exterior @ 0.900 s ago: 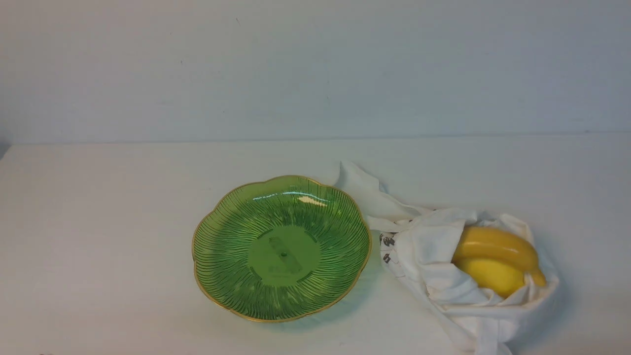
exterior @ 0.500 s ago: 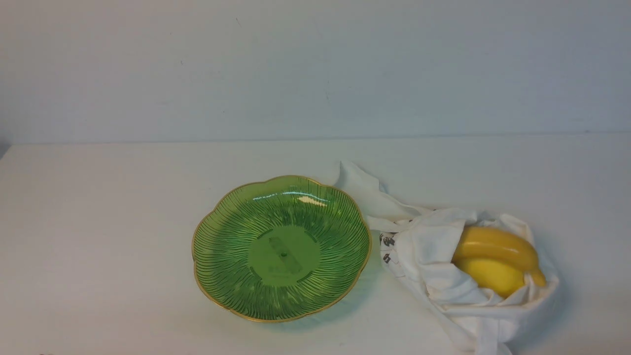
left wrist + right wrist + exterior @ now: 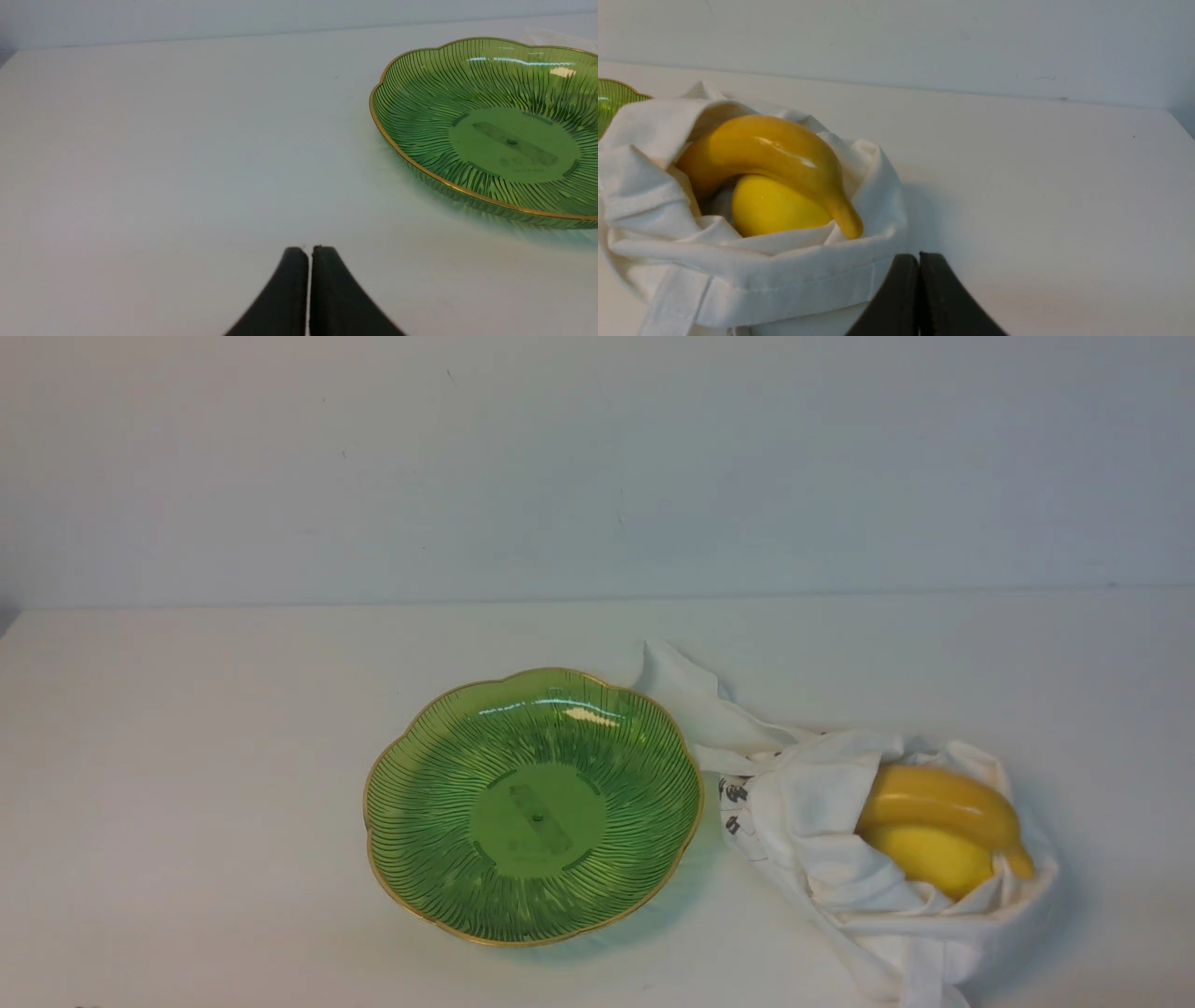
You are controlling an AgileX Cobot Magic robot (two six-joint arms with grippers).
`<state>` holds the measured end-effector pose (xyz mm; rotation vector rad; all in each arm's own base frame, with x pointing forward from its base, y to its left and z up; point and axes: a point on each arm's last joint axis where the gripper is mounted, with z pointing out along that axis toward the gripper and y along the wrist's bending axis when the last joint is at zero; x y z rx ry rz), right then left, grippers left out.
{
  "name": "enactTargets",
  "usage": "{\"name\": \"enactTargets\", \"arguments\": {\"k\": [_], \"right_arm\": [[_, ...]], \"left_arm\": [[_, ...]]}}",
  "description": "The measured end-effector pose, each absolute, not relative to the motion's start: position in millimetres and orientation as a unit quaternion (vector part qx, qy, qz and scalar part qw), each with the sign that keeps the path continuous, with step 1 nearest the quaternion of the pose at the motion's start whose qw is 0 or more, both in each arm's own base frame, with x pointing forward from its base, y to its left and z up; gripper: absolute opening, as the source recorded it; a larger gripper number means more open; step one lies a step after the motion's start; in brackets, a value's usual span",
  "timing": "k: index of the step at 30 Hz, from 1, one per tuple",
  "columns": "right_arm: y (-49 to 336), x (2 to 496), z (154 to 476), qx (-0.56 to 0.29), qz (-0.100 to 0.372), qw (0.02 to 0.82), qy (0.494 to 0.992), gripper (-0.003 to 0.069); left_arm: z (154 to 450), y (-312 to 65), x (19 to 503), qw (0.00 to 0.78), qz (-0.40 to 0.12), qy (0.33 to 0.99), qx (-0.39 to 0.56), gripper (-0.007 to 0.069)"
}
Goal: Take the fruit out of the cloth bag on the white table and place them on a plate.
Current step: 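Reach into the bag and grasp the banana with the right gripper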
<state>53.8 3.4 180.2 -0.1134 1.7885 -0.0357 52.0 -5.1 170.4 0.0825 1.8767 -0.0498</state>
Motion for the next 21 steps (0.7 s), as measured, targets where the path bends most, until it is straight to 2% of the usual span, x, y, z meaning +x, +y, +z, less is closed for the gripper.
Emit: {"name": "enactTargets", "arguments": {"k": [17,20,21], "right_arm": [[3.4,53.9,180.4,-0.049,-0.016,0.625,0.779,-0.0014],[4.1,54.8,182.4,-0.03,0.005,0.64,0.768,-0.0014],[4.4,55.9,187.6,0.01,0.042,0.667,0.744,-0.0014]], "left_arm": [[170.4,-5.1,52.0,0.59,-0.021,0.806,0.035,-0.0008],[170.4,-5.1,52.0,0.59,-0.021,0.806,0.035,-0.0008],[170.4,-5.1,52.0,0.59,-0.021,0.806,0.035,-0.0008]]}}
